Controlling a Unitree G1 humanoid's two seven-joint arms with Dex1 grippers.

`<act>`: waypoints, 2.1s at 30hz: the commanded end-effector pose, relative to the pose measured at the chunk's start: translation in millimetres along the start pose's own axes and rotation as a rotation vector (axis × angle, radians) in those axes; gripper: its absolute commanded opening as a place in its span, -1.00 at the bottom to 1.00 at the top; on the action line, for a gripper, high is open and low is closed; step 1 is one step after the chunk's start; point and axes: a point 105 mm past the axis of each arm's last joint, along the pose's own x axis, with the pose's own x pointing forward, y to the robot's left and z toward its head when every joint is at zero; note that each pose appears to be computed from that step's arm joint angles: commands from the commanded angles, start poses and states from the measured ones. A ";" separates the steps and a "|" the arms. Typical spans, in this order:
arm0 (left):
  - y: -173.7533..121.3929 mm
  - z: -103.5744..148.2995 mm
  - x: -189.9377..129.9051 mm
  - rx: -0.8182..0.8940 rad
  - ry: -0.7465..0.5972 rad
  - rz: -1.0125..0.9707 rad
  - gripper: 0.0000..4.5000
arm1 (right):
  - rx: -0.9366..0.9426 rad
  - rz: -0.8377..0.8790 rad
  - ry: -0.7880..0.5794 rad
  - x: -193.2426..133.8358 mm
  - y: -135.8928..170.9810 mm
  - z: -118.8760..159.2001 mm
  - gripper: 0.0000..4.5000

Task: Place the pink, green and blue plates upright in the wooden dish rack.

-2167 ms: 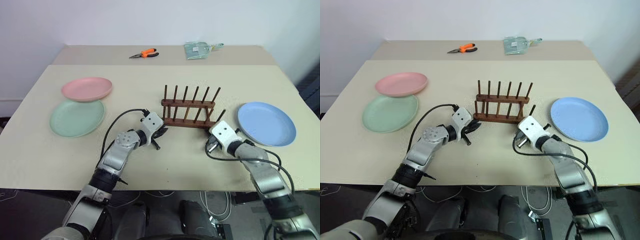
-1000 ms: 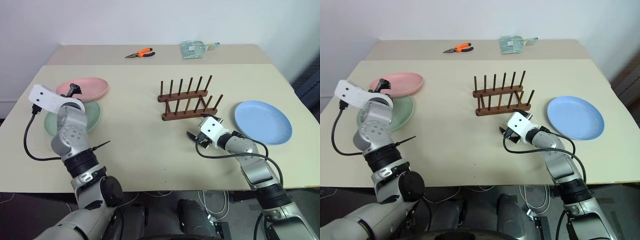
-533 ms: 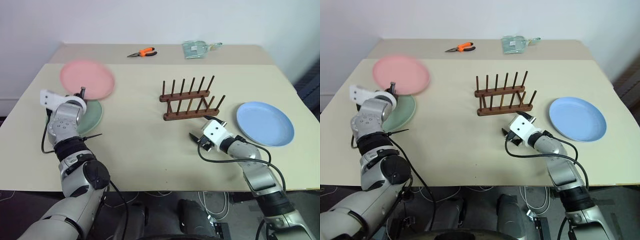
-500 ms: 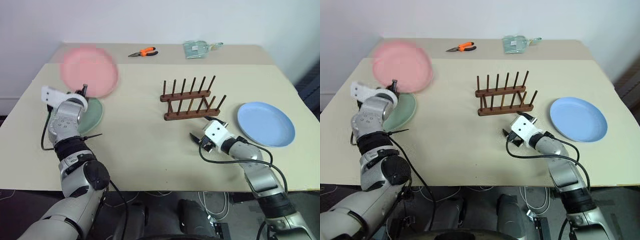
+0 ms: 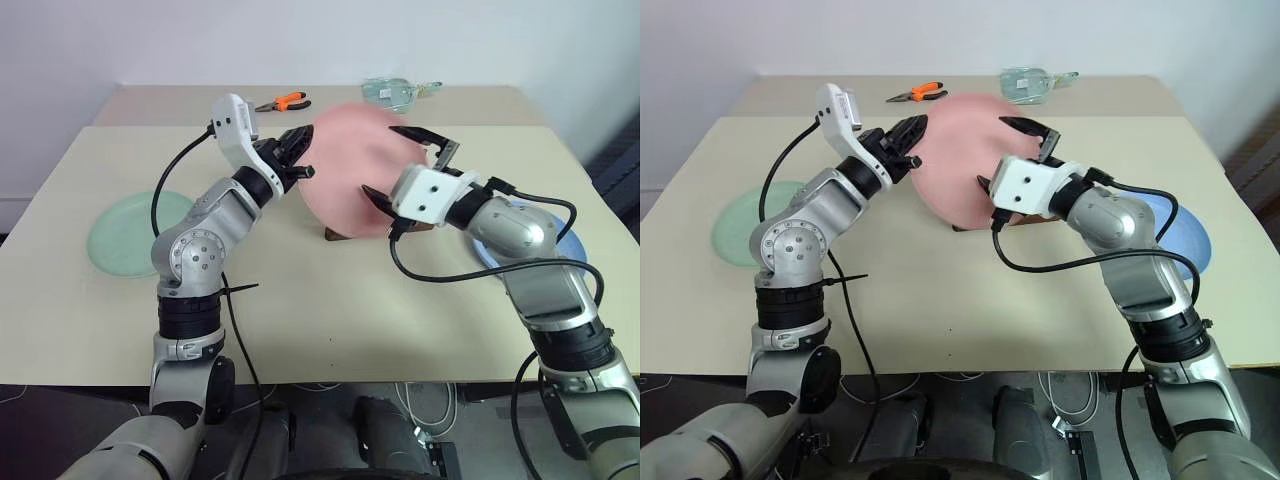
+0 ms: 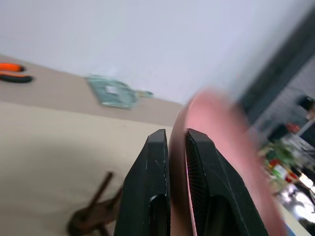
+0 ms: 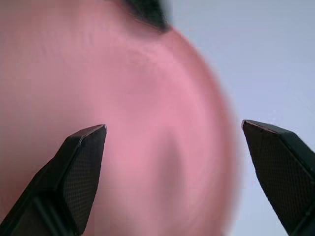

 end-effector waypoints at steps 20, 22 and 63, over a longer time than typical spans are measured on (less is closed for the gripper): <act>46.9 -46.5 -63.0 -0.074 0.299 -0.024 0.48 | 0.135 -0.159 0.034 -32.0 -26.1 -21.0 1.00; 40.9 -72.6 -75.3 -0.129 0.414 -0.053 0.93 | 0.320 -0.108 0.024 -44.9 -15.7 -25.7 1.00; -14.5 -120.2 -36.0 0.037 0.648 -0.011 0.98 | 0.598 0.060 0.127 -90.2 35.5 -47.1 1.00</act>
